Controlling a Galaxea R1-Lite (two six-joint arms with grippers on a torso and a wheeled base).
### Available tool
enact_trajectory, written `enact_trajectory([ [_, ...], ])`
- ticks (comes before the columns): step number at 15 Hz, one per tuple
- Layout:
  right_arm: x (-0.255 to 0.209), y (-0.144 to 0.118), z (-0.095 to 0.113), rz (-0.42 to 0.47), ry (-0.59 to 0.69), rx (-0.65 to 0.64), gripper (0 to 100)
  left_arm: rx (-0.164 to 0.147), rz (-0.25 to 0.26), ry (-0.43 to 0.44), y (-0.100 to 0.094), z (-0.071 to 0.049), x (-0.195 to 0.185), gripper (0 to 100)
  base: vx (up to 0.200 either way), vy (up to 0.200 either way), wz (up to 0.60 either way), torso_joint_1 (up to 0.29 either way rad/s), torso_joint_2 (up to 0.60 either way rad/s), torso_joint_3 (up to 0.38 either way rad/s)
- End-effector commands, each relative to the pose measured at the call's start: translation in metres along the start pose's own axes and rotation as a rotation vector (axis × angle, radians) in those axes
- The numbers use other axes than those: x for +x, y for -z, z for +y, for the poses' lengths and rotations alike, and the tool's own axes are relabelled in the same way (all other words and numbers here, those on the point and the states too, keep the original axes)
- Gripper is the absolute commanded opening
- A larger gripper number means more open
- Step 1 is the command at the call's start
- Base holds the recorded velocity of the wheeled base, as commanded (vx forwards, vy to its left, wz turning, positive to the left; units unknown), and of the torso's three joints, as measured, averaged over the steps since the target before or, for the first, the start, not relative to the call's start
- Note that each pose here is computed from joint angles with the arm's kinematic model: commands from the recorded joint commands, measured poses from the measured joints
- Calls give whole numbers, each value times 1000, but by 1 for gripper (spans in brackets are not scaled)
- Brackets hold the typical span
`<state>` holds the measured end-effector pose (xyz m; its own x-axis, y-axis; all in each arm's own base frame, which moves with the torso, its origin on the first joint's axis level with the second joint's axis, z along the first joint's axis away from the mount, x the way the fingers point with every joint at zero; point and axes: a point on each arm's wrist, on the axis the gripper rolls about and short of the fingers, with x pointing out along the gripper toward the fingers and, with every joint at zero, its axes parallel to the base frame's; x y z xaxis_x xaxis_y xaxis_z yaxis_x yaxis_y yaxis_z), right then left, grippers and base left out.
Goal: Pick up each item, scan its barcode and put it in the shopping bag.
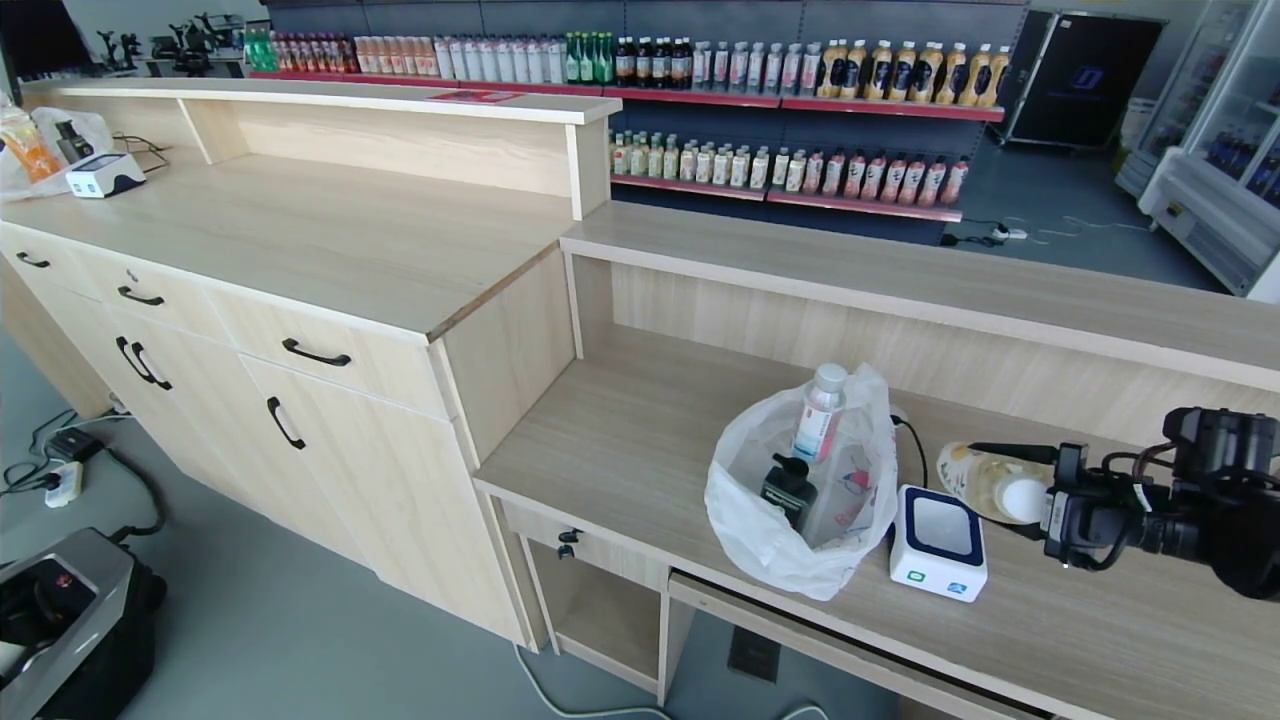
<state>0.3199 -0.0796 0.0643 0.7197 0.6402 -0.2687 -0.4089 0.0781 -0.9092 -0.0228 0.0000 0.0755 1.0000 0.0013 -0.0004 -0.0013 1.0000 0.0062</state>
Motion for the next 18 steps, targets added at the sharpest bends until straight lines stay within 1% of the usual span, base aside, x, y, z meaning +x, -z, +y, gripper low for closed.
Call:
enact_trajectory([
  [1, -1, 0, 0, 2, -4, -10, 0, 0, 0, 0, 0, 0, 0, 100, 0, 0, 0, 0, 0, 0],
  [5, -4, 2, 1, 13, -5, -36, 0, 0, 0, 0, 0, 0, 0, 100, 0, 0, 0, 0, 0, 0],
  [9, -13, 5, 3, 63, -11, -16, 0, 0, 0, 0, 0, 0, 0, 100, 0, 0, 0, 0, 0, 0],
  [12, -12, 7, 7, 61, -27, 11, 0, 0, 0, 0, 0, 0, 0, 100, 0, 0, 0, 0, 0, 0],
  [18, -11, 10, 9, 64, -32, 18, 0, 0, 0, 0, 0, 0, 0, 100, 0, 0, 0, 0, 0, 0],
])
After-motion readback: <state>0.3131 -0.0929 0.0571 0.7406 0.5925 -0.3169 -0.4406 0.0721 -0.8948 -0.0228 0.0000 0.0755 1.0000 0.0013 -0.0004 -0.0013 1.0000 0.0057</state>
